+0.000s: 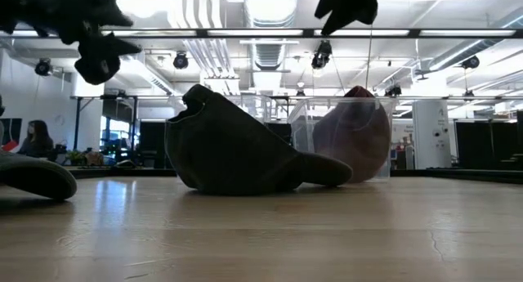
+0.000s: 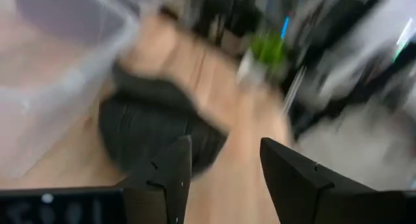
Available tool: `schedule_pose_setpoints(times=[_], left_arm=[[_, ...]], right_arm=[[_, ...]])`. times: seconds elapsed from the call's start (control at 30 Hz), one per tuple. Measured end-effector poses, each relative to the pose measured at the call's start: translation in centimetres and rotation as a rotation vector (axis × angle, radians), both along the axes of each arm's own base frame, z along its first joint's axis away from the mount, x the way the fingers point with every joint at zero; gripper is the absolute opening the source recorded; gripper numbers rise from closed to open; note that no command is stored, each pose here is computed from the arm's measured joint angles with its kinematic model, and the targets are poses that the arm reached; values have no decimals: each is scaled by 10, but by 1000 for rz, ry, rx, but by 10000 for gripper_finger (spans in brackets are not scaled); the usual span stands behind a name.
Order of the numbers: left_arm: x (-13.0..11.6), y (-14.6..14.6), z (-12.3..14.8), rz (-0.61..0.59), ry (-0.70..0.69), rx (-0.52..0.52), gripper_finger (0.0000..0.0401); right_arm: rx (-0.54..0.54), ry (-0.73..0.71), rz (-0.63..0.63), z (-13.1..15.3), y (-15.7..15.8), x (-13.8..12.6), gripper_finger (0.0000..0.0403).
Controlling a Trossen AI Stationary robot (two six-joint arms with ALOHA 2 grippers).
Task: Pick & Place hat
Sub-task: Put the top black cap in the left transparent bin
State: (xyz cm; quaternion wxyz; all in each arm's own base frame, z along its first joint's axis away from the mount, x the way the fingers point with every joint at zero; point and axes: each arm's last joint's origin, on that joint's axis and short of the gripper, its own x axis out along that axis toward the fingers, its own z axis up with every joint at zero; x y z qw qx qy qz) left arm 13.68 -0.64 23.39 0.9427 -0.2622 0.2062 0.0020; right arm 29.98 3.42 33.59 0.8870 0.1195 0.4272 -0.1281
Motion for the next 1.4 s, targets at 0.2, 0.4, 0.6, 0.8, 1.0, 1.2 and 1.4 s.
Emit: schedule_pose_setpoints(times=[0.2, 0.4, 0.6, 0.8, 1.0, 1.2, 1.4], left_arm=[[18, -13, -14, -163, 227, 118, 177], [28, -22, -33, -169, 330, 153, 177], [39, -28, -37, -141, 302, 134, 177], [48, -30, -40, -141, 279, 150, 177], [50, -30, -43, -142, 293, 151, 177], [48, -30, -38, -111, 271, 99, 177], [43, -29, -14, -76, 170, 44, 177]], right_arm=[[6, 112, 116, -43, 33, 35, 226], [-30, 69, 124, -77, 37, 78, 226], [-26, 65, 185, -101, 46, 97, 226], [12, 59, 205, -135, 52, 118, 226], [50, 62, 181, -159, 51, 134, 218], [172, 54, 211, -156, 44, 139, 105], [178, -17, 194, -120, 39, 130, 13]])
